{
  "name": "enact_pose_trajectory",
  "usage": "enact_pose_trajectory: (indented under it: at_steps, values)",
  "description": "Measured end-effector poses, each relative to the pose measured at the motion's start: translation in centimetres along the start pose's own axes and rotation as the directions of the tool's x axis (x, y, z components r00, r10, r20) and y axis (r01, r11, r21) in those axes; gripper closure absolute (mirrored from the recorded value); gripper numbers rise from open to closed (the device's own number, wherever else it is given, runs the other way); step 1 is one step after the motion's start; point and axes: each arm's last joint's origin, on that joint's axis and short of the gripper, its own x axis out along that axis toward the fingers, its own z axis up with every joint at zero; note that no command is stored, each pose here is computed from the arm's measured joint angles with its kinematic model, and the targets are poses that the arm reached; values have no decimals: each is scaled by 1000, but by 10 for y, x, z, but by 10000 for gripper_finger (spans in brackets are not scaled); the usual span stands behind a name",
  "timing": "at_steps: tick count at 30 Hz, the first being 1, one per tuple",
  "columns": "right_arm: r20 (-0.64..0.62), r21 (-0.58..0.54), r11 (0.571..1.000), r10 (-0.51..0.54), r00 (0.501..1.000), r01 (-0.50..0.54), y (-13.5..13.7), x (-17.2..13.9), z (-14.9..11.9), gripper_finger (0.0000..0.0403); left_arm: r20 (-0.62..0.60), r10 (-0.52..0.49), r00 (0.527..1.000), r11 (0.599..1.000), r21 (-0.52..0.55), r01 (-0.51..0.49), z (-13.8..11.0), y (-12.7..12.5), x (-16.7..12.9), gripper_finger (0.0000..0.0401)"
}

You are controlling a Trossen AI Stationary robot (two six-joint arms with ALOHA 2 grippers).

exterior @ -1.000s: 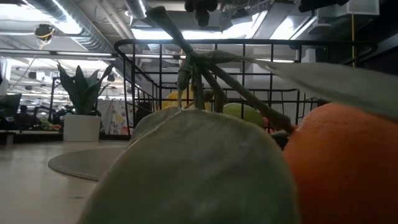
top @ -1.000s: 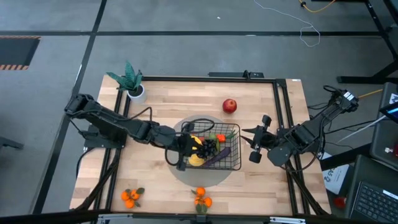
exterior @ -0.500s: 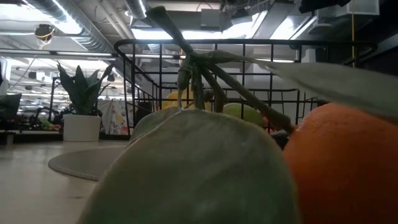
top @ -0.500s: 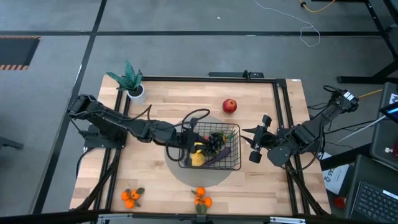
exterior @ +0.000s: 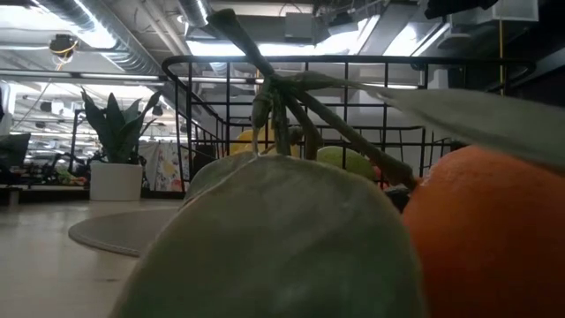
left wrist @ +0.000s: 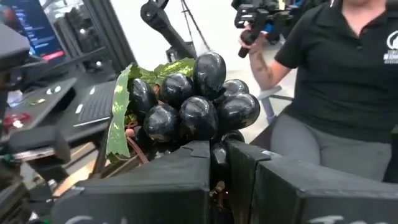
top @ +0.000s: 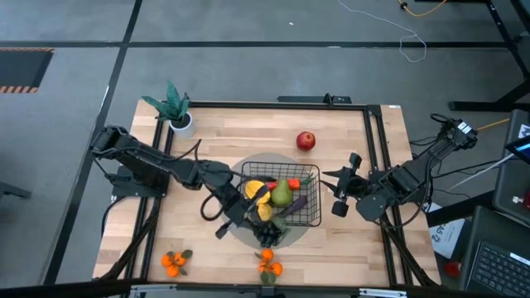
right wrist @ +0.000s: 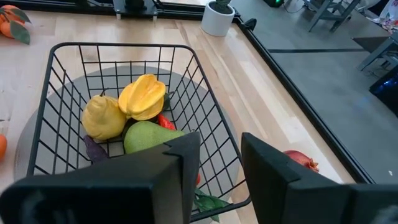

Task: Build produce basket
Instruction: Put the purple grapes into the wire basket

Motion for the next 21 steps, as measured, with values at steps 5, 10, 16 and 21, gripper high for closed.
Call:
enact_pose_trajectory:
  at_steps: [5, 10, 16, 21]
  values:
    - [0, 0, 1000, 0, 1000, 0, 0, 0, 0, 289, -29, 97, 995, 995, -29, -98, -2, 5, -1, 395]
    - [0, 1, 1000, 0, 1000, 0, 0, 0, 0, 289, -141, 398, 907, 899, -139, -416, -7, 17, -6, 395]
    - [0, 1, 1000, 0, 1000, 0, 0, 0, 0, 289, -257, 575, 777, 763, -174, -622, -16, 26, -12, 395]
    - [0, 1, 1000, 0, 1000, 0, 0, 0, 0, 289, -289, 629, 722, 701, -193, -687, -19, 28, -14, 395]
